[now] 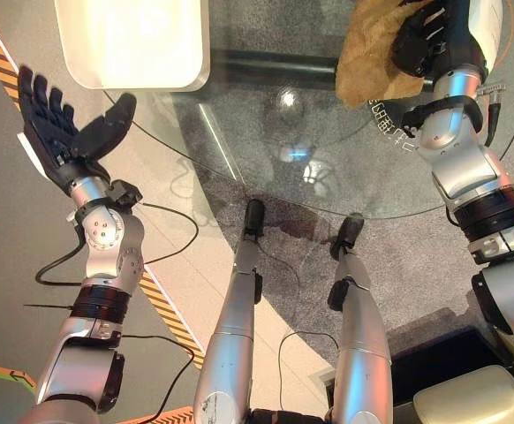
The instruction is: Wipe the table with a cloth and put it in the basket.
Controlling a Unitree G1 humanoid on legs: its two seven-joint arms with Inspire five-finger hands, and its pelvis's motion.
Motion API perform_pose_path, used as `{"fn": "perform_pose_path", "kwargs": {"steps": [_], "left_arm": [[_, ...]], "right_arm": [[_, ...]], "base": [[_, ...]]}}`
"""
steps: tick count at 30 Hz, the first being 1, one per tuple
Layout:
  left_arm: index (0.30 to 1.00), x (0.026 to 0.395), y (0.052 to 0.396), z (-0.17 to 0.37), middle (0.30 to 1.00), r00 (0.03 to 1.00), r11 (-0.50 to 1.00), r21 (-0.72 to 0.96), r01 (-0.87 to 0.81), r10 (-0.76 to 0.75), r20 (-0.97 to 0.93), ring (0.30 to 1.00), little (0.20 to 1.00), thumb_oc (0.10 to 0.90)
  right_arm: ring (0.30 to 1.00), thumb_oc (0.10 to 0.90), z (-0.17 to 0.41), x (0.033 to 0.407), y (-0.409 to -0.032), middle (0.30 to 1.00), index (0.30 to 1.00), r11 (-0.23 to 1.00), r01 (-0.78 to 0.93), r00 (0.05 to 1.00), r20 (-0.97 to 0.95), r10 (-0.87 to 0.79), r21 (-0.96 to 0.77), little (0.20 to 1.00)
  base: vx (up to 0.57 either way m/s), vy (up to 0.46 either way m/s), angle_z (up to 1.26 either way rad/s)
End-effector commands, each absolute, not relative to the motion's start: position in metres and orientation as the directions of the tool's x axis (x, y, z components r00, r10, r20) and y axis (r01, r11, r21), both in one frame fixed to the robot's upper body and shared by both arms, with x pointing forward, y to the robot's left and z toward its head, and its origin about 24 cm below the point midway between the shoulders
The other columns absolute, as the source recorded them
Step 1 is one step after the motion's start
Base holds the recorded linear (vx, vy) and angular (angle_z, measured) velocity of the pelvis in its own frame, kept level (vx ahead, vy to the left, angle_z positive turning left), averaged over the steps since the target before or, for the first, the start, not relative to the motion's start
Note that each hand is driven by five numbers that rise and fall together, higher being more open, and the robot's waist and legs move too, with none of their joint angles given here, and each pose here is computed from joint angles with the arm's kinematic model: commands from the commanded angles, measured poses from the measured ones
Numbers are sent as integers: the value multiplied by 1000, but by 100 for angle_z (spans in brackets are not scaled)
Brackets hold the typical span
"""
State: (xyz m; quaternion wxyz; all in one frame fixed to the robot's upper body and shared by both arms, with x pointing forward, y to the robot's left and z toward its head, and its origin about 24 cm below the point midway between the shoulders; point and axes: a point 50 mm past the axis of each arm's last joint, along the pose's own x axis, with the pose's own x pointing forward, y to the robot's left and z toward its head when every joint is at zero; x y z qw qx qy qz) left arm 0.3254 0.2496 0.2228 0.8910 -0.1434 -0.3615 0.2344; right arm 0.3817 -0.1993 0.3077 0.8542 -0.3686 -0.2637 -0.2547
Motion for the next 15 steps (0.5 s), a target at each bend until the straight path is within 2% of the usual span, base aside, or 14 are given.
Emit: {"fn": "perform_pose_path", "kwargs": {"steps": [1, 8, 15], "left_arm": [[900, 298, 253, 272, 900, 427, 898, -363, -250, 438, 791, 900, 900, 800], [900, 286, 221, 284, 900, 408, 971, -213, -109, 239, 881, 900, 900, 800], [900, 284, 197, 292, 900, 406, 994, -106, -12, 101, 908, 900, 900, 800]], "right_arm": [[300, 100, 347, 354, -207, 300, 300, 542, 741, 564, 805, -183, -396, 200], [300, 100, 355, 337, -190, 300, 300, 603, 713, 512, 853, -102, -356, 200], [300, 100, 361, 321, -173, 300, 300, 655, 677, 461, 887, -20, -337, 200]], "base": [[0, 0, 0], [0, 0, 0], [0, 0, 0]]}}
